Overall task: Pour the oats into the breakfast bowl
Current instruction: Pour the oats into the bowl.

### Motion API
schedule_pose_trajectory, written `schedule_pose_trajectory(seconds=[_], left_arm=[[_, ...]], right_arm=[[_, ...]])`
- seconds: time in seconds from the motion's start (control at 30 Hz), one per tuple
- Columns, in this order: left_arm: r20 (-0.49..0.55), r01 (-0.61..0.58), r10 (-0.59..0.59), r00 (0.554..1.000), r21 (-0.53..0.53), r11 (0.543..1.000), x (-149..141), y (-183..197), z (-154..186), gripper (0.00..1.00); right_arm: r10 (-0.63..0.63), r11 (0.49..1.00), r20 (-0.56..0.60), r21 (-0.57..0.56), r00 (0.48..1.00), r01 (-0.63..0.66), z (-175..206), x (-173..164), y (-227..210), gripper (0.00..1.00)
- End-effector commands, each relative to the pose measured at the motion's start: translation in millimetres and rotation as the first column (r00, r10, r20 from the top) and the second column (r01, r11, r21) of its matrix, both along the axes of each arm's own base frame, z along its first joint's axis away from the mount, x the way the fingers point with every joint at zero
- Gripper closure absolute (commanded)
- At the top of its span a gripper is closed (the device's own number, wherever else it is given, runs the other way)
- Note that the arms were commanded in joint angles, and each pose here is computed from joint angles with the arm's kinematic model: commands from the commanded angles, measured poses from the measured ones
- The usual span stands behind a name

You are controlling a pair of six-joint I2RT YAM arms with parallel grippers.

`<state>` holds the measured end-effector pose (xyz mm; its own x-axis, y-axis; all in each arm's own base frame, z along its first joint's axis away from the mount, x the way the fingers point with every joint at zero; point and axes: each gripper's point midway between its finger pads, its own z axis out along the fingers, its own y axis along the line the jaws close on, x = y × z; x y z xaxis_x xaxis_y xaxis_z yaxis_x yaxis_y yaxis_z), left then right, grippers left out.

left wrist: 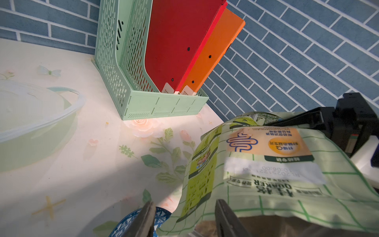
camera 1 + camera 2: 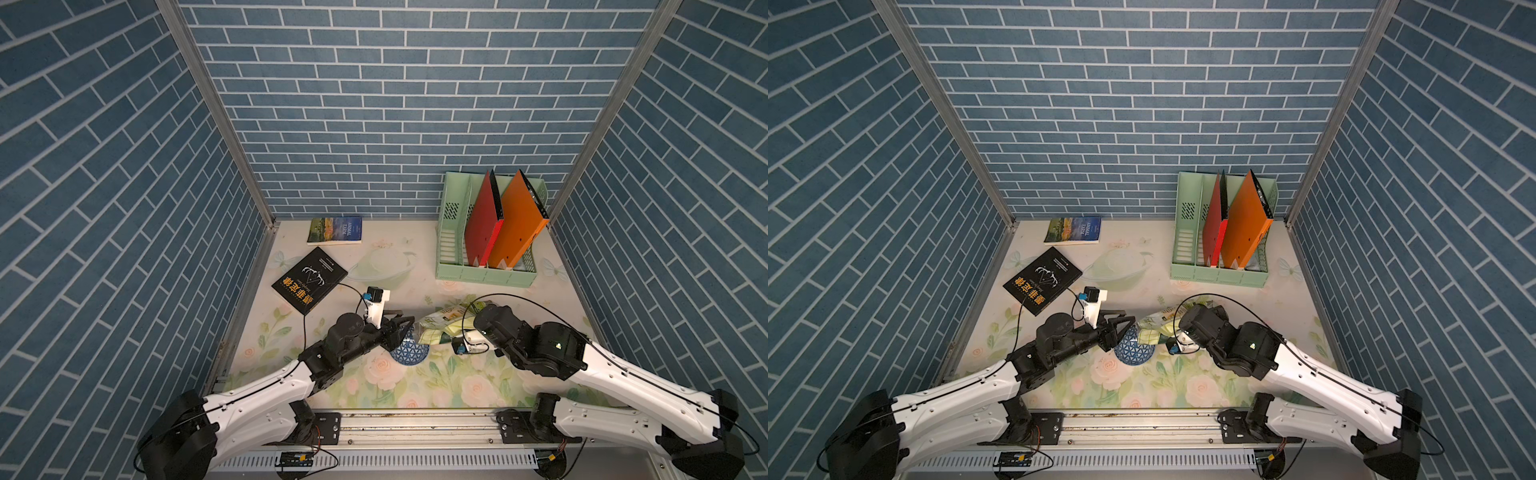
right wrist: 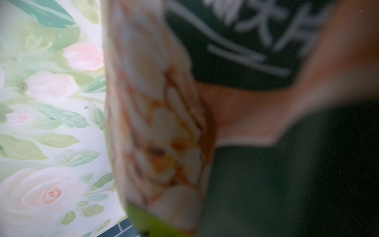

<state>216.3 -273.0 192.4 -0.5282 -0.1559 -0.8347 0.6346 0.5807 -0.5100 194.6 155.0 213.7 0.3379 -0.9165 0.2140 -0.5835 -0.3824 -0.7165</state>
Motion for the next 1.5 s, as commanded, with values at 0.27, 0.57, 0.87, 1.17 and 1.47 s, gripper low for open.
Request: schedule_pose_trajectory(seconds=[0.27, 0.57, 0.87, 1.17, 1.47], left_arm=[[-0.014, 0.024, -0.024, 1.000, -0.031, 0.999, -7, -3, -4, 0.48], [-0.054, 0.052, -0.053, 0.997, -0.032, 0.998, -20, -4, -17, 0.49], [-0.061, 0.056, -0.059, 0.996, -0.045, 0.997, -25, -2, -18, 0.50], [-0.055, 0.036, -0.040, 0.998, -0.058, 0.998, -25, 3, -16, 0.50], [-0.059, 0.025, -0.029, 0.998, -0.074, 0.997, -26, 6, -14, 0.50]], right_arm=[[-0.028, 0.996, 0.188, 0.083, 0.982, 0.012, 34, 14, 6, 1.00], [0.010, 0.997, 0.238, 0.074, 0.971, -0.029, 36, 14, 14, 1.00], [0.028, 0.997, 0.271, 0.063, 0.962, -0.047, 38, 14, 19, 1.00], [0.036, 0.997, 0.318, 0.048, 0.947, -0.054, 40, 15, 23, 1.00], [0.026, 0.997, 0.352, 0.056, 0.935, -0.048, 46, 16, 21, 1.00]])
